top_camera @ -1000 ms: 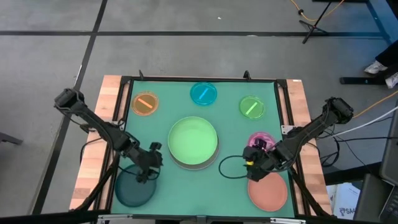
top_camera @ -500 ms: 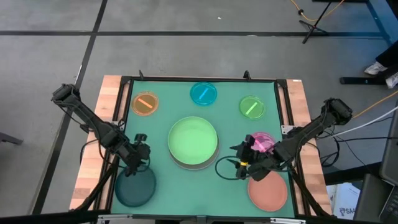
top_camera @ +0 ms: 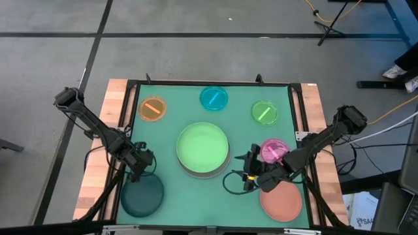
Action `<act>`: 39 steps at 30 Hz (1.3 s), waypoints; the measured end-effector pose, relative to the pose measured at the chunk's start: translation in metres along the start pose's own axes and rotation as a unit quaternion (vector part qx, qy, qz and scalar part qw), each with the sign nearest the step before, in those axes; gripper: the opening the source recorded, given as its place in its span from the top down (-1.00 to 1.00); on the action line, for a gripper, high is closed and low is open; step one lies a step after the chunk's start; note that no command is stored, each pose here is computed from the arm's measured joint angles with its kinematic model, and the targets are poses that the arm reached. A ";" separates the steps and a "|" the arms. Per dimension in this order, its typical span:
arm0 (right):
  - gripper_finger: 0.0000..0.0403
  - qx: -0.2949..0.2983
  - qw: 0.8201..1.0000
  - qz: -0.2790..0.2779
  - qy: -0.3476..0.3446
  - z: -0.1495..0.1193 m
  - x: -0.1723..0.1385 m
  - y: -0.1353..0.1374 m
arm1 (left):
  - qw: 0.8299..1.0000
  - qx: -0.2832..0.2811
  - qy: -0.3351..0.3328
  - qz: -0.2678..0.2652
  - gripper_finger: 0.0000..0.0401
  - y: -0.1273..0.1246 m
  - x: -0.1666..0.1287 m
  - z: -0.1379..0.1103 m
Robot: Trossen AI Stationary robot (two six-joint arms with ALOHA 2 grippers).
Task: Stack plastic plates
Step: Stack the dark blue plate on the green plate
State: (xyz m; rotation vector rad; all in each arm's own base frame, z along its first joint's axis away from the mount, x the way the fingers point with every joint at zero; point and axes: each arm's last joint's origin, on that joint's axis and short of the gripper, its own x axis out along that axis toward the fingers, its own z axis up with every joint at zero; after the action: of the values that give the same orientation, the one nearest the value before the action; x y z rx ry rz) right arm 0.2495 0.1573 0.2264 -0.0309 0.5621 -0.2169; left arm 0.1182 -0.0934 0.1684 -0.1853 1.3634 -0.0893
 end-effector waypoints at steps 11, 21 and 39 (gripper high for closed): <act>-0.19 0.002 1.000 -0.003 0.000 0.001 0.001 -0.002 | 0.999 -0.035 0.003 -0.018 0.11 0.008 0.020 -0.004; -0.19 0.002 1.000 -0.003 0.000 0.001 0.001 -0.002 | 0.998 -0.020 -0.007 -0.056 0.11 0.000 0.009 0.007; -0.19 0.003 1.000 -0.008 0.001 0.001 0.003 -0.003 | 0.994 -0.038 -0.017 -0.104 0.12 -0.003 0.022 0.001</act>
State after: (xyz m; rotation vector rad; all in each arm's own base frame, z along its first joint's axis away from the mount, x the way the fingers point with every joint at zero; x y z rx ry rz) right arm 0.2516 0.1540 0.2259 -0.0297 0.5626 -0.2342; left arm 0.1240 -0.1005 0.1477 -0.3906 1.3105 -0.2072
